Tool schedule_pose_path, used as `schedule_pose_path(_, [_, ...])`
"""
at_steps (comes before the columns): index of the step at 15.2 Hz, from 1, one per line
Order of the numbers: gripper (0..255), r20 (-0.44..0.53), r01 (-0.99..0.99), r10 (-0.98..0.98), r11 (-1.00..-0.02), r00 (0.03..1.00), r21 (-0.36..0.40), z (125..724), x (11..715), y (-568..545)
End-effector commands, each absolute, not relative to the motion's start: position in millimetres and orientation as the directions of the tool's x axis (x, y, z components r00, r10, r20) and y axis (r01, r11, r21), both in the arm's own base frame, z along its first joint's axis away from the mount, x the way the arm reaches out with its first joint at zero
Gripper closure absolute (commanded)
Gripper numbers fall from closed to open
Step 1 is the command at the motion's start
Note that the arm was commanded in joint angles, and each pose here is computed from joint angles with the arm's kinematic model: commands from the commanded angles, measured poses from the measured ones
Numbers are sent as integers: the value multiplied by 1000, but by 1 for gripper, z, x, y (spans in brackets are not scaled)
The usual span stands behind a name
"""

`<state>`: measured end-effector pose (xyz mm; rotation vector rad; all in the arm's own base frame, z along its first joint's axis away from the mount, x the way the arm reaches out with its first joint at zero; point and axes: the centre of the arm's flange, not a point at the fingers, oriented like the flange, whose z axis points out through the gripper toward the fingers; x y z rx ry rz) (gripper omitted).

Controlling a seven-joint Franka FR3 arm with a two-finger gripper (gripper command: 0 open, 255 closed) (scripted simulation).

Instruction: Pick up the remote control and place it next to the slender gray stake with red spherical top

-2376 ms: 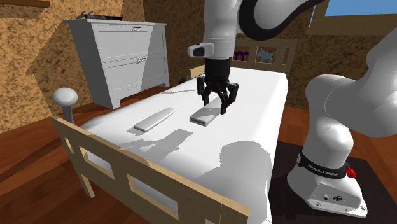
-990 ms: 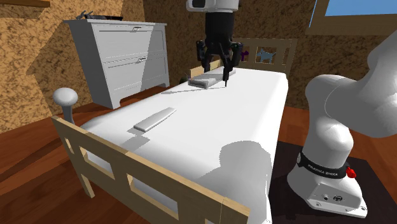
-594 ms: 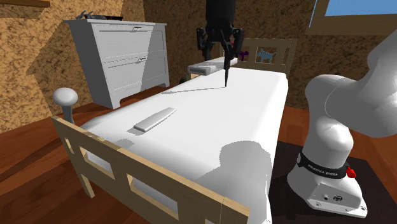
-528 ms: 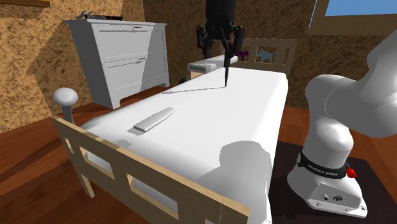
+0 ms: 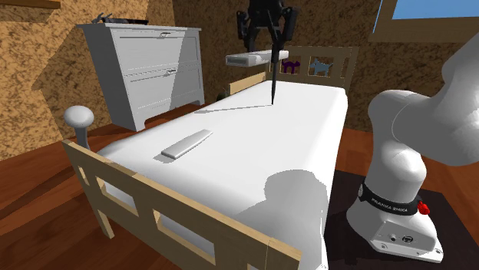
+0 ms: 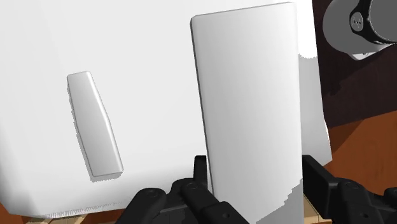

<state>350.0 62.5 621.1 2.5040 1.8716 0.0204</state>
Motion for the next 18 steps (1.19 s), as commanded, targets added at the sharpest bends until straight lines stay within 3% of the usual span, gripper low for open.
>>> schedule_pose_path(1, [255, 1, 959, 959, -283, 283, 20, 632, 349, 63])
schedule_pose_path(14, [255, 1, 959, 959, -283, 283, 20, 697, 349, 63])
schedule_pose_path(18, [255, 1, 959, 959, -283, 283, 20, 697, 359, 12])
